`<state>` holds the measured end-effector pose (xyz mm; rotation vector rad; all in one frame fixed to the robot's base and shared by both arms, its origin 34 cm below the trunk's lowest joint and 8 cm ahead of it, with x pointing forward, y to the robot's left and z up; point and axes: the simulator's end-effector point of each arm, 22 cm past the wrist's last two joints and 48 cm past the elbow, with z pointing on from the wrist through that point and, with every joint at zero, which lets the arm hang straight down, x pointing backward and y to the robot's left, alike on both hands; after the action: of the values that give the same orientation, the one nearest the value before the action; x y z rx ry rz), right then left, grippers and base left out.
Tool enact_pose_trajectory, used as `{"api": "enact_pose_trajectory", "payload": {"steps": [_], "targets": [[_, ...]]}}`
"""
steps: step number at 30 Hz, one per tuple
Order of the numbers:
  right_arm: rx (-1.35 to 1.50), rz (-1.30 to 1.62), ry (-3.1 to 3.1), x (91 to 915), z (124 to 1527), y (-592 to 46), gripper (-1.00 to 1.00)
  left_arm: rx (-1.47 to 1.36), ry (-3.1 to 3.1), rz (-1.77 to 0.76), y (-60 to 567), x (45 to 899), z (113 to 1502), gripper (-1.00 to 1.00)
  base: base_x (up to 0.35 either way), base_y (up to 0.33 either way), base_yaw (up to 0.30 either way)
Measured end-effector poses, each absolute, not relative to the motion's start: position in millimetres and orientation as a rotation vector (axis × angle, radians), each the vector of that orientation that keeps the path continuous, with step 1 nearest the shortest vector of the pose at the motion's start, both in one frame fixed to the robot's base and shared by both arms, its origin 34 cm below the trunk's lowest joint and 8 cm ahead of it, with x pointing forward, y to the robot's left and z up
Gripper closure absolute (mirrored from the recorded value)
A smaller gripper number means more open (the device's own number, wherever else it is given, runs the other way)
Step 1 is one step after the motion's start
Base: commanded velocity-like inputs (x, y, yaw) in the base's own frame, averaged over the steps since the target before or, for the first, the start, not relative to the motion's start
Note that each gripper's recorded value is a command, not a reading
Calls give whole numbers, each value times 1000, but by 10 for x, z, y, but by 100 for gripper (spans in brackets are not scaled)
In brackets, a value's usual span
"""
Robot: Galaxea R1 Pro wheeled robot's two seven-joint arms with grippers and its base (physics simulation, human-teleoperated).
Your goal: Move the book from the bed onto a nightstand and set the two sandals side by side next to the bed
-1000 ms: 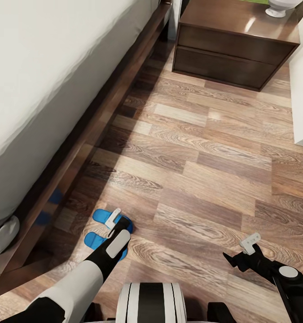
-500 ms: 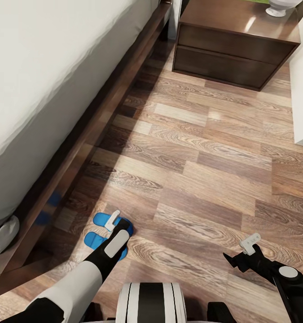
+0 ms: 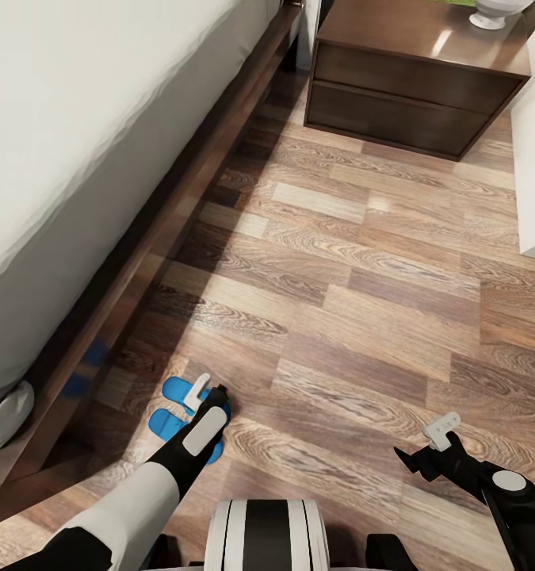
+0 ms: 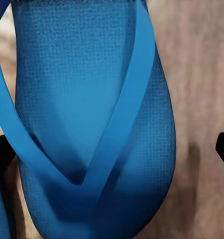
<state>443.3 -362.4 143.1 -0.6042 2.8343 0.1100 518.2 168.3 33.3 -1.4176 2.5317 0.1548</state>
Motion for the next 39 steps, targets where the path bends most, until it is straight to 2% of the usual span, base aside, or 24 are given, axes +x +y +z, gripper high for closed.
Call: {"api": "enact_pose_trajectory", "payload": {"steps": [22,28,39], "targets": [[-604,107,2839,4418,1421,-3633,-100,-1441,2500,112,1537,5253,509,-100,0,0,0],[-591,111,2833,4443,1436,-3635,-100,-1418,2507,98,1331,5292,798,-100,0,0,0],[-487,179,2735,4974,1649,-3328,-100,-1271,2596,133,1336,5099,923,-100,0,0,0]]}}
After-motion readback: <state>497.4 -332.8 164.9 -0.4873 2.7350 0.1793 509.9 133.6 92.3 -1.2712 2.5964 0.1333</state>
